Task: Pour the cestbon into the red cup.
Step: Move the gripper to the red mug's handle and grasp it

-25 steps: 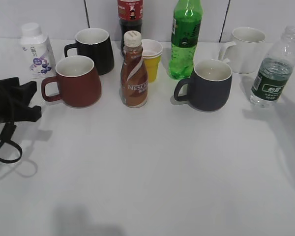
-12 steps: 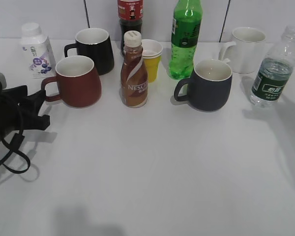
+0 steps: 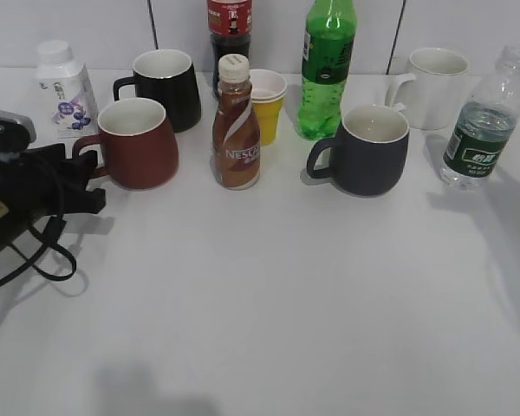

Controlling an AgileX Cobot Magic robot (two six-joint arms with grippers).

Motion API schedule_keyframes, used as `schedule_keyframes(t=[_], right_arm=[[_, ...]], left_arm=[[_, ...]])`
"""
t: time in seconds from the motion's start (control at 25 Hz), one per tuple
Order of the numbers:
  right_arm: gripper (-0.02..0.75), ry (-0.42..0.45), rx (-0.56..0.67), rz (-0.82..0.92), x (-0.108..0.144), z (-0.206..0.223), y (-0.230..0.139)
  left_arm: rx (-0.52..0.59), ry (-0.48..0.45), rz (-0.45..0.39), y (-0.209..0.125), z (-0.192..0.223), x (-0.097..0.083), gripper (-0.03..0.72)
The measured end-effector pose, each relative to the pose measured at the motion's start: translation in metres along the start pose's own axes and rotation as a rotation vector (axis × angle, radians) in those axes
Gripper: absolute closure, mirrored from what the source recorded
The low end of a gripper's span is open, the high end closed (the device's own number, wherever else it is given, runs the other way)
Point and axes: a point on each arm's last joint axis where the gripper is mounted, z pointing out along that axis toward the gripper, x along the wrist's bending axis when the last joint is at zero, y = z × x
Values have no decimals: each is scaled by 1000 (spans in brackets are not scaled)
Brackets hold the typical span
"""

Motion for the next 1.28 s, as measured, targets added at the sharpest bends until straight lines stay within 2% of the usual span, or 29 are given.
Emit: schedule_keyframes(t=[0.28, 0.52, 0.72, 1.04, 1.16, 1.28], right_arm=[[255, 0, 0, 0, 0, 0, 0], [255, 1, -1, -1, 0, 0, 0], [255, 1, -1, -1, 0, 0, 0], [255, 1, -2, -1, 0, 0, 0], [255, 1, -2, -2, 0, 0, 0], [255, 2, -2, -3, 0, 0, 0]], left_arm=[[24, 10, -7, -6, 12, 0, 347], [-7, 28, -20, 1, 22, 0, 347], [17, 47, -30, -8, 34, 1, 347], [-24, 51, -37, -1, 48, 0, 350], [-25, 48, -35, -4, 56, -1, 401], [-33, 40, -31, -3, 62, -2, 525]])
